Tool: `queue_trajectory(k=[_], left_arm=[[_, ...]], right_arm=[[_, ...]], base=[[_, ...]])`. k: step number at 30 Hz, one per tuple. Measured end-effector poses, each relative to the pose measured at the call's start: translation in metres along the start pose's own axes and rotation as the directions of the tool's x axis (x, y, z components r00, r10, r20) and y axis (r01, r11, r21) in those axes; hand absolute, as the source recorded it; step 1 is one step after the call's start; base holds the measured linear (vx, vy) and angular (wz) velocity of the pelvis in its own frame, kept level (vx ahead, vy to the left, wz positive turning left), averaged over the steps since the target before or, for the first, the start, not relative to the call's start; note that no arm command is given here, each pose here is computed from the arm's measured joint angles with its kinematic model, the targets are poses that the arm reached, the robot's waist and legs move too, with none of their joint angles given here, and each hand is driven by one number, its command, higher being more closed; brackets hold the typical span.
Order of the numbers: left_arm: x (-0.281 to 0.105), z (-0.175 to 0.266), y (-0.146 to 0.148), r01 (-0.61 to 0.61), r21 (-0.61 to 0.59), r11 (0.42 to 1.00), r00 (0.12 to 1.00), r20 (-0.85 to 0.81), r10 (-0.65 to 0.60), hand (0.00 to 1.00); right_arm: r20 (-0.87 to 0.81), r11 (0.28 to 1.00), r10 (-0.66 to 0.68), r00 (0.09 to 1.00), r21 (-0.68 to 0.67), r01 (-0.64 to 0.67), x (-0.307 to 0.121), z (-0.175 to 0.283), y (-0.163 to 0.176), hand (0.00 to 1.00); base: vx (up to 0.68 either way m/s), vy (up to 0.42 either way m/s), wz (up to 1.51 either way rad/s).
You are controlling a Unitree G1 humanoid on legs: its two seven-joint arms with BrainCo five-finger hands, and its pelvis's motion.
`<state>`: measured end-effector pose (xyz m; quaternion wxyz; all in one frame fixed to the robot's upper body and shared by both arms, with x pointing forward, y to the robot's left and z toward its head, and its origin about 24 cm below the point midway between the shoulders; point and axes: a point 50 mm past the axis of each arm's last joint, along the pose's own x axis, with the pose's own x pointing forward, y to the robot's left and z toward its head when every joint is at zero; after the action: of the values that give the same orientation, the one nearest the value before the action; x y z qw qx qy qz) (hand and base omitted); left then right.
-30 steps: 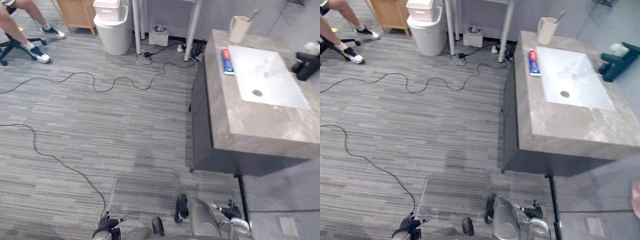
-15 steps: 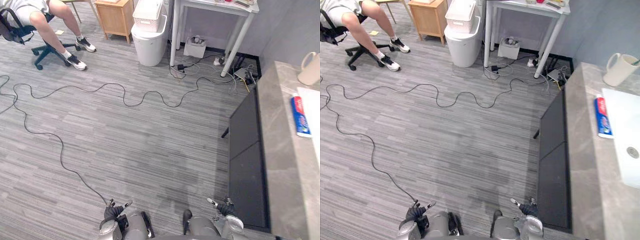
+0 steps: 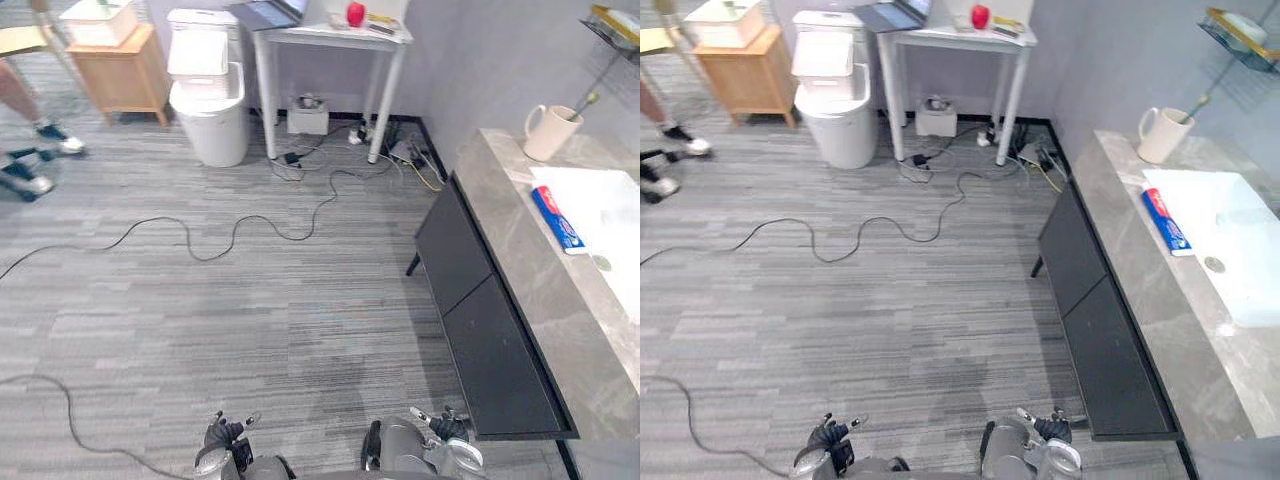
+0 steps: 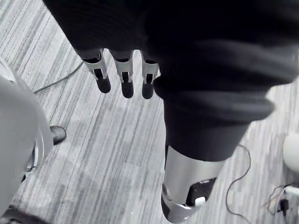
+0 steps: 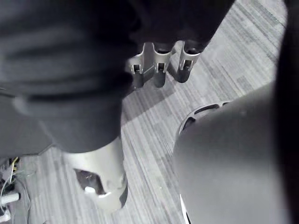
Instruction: Organize washtable
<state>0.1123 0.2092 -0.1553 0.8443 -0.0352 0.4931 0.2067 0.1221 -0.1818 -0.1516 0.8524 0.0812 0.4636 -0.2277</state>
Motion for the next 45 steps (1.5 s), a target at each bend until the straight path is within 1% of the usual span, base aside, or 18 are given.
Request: queue_trajectory(k=[1,4,8,12,16,18,19,22,25,29,34,37,40,42,45], left_arm=[[-0.001,-0.003,-0.008,0.025,0.011,1.000,1.000,-0.014,-0.025,0.00],[-0.004,-0.010,-0.016,0.045,0.013,0.999,0.999,-0.027,-0.044,0.00],[-0.005,-0.005,-0.013,0.038,-0.012,0.999,0.999,0.010,-0.038,0.00],[-0.005,0.003,-0.017,0.054,-0.027,0.998,0.998,0.044,-0.053,0.00],[-0.006,0.004,-0.020,0.052,-0.062,0.997,0.997,0.052,-0.049,0.00],[-0.008,0.000,-0.023,0.057,-0.070,0.996,0.997,0.049,-0.053,0.00],[-0.009,-0.005,-0.022,0.051,-0.076,0.996,0.998,0.036,-0.049,0.00],[-0.007,-0.005,-0.009,0.006,-0.076,0.997,0.999,0.037,-0.003,0.00],[-0.005,-0.005,-0.003,-0.004,-0.058,0.998,1.000,0.024,0.005,0.00],[-0.005,-0.010,-0.009,0.020,-0.029,0.999,1.000,-0.006,-0.020,0.00],[-0.004,-0.013,-0.018,0.065,0.056,0.996,0.997,-0.040,-0.063,0.00],[-0.008,-0.015,-0.036,0.119,0.030,0.992,0.992,-0.044,-0.118,0.00],[-0.009,-0.007,-0.042,0.129,-0.003,0.992,0.992,-0.006,-0.129,0.00],[-0.008,0.000,-0.041,0.117,-0.038,0.992,0.993,0.025,-0.116,0.00],[-0.008,0.006,-0.041,0.119,-0.044,0.992,0.992,0.049,-0.117,0.00]], right_arm=[[0.010,1.000,-0.007,1.000,0.011,0.007,0.002,0.005,-0.003,0.00],[0.023,1.000,-0.022,0.999,0.013,0.022,0.002,0.006,-0.012,0.00],[0.034,1.000,-0.030,0.999,0.002,0.030,0.000,0.005,-0.016,0.00],[0.018,1.000,-0.026,0.999,0.007,0.026,0.000,0.002,-0.014,0.00],[0.019,0.999,-0.034,0.999,0.011,0.034,0.000,0.002,-0.016,0.00],[0.014,0.999,-0.049,0.999,-0.006,0.049,-0.001,-0.001,-0.022,0.00],[0.010,0.998,-0.054,0.998,-0.027,0.054,-0.001,-0.003,-0.025,0.00],[-0.037,0.999,-0.047,0.998,-0.023,0.047,-0.007,-0.020,-0.021,0.00],[-0.018,0.999,-0.032,0.999,-0.014,0.032,-0.008,-0.016,-0.013,0.00],[-0.008,0.998,-0.050,0.999,-0.025,0.050,-0.005,-0.010,-0.018,0.00],[0.006,0.998,-0.049,0.999,-0.028,0.049,0.002,0.003,-0.021,0.00],[0.015,0.998,-0.062,0.998,-0.013,0.063,0.004,0.008,-0.028,0.00],[0.006,0.998,-0.060,0.998,-0.007,0.060,0.003,0.005,-0.026,0.00],[0.013,0.998,-0.050,0.999,-0.025,0.051,0.002,0.005,-0.024,0.00],[0.017,0.999,-0.042,0.999,-0.032,0.042,0.002,0.005,-0.021,0.00]], base=[[0.38,-0.096,-0.37],[0.36,-0.111,-0.34],[0.35,-0.086,-0.80],[0.31,0.048,-1.16],[0.30,0.277,-1.48],[0.29,0.448,-1.70],[0.29,0.447,-1.54],[0.31,0.381,-1.49],[0.27,0.260,-1.06],[0.27,0.156,-0.62],[0.36,-0.033,-0.45],[0.33,-0.090,-0.10],[0.29,-0.152,0.14],[0.20,-0.102,-0.31],[0.20,-0.008,-0.71]])
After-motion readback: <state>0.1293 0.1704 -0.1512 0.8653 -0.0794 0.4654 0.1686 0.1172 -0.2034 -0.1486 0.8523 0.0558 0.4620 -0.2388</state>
